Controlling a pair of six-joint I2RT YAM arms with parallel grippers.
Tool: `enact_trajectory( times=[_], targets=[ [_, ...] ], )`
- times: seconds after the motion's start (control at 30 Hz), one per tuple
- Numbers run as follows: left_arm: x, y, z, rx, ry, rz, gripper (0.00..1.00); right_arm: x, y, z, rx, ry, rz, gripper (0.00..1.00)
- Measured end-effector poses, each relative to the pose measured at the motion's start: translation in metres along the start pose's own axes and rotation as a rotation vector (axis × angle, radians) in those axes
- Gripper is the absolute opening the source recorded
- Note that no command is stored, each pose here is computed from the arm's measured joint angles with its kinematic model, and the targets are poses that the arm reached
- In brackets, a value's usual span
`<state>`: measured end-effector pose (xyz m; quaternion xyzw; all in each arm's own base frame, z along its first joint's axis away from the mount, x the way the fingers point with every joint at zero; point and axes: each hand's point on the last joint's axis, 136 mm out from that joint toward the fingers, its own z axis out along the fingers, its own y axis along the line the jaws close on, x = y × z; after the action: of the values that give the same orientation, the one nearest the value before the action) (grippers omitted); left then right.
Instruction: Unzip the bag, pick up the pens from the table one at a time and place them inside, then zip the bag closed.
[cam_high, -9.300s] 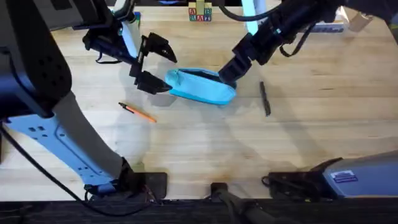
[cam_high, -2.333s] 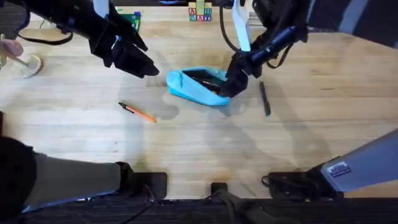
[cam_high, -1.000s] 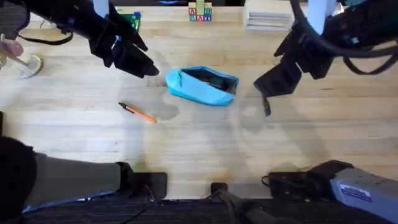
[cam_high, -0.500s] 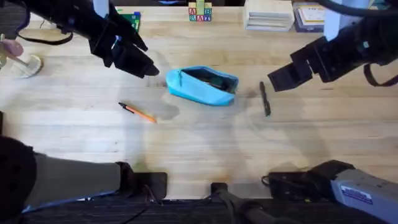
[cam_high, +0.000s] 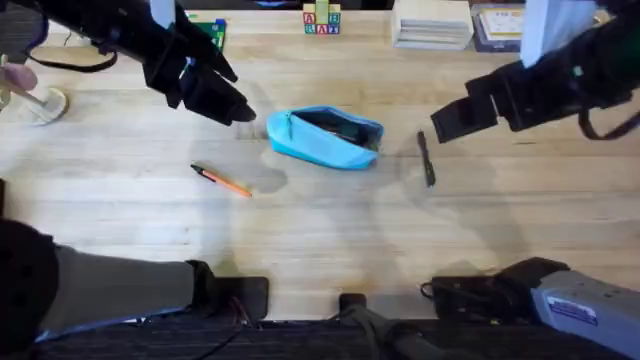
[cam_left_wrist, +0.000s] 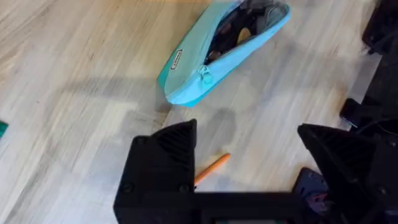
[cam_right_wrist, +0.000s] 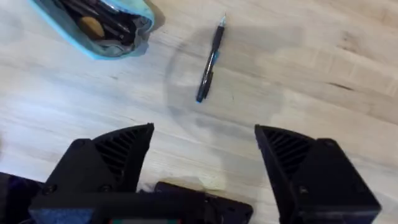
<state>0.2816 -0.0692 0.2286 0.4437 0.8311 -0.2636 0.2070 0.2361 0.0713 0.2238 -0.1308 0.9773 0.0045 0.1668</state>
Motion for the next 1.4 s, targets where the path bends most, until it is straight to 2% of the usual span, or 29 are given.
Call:
enact_trajectory(
  times=[0.2, 0.23, 0.33, 0.5, 0.63, 0.7, 1.03, 1.4],
  targets=[
    [0.000, 0.000, 0.000, 0.000, 0.000, 0.000, 0.995, -0.003, -0.010, 0.023, 0.021, 0.085, 0.097, 0.997],
    [0.000, 0.000, 0.000, 0.000, 0.000, 0.000, 0.995, -0.008, -0.019, 0.034, 0.032, 0.102, 0.145, 0.996],
    [0.000, 0.000, 0.000, 0.000, 0.000, 0.000, 0.995, -0.015, -0.024, 0.038, 0.033, 0.087, 0.165, 0.996],
    [0.000, 0.000, 0.000, 0.000, 0.000, 0.000, 0.995, -0.019, -0.023, 0.050, 0.029, 0.075, 0.168, 0.997],
    [0.000, 0.000, 0.000, 0.000, 0.000, 0.000, 0.995, -0.016, -0.023, 0.070, 0.029, 0.087, 0.167, 0.996],
    [0.000, 0.000, 0.000, 0.000, 0.000, 0.000, 0.995, -0.010, -0.022, 0.090, 0.030, 0.101, 0.167, 0.997],
    [0.000, 0.000, 0.000, 0.000, 0.000, 0.000, 0.995, -0.011, -0.012, 0.125, -0.022, 0.114, 0.170, 0.995],
    [0.000, 0.000, 0.000, 0.000, 0.000, 0.000, 0.995, -0.006, -0.011, 0.167, -0.018, 0.215, 0.168, 0.995]
  ],
)
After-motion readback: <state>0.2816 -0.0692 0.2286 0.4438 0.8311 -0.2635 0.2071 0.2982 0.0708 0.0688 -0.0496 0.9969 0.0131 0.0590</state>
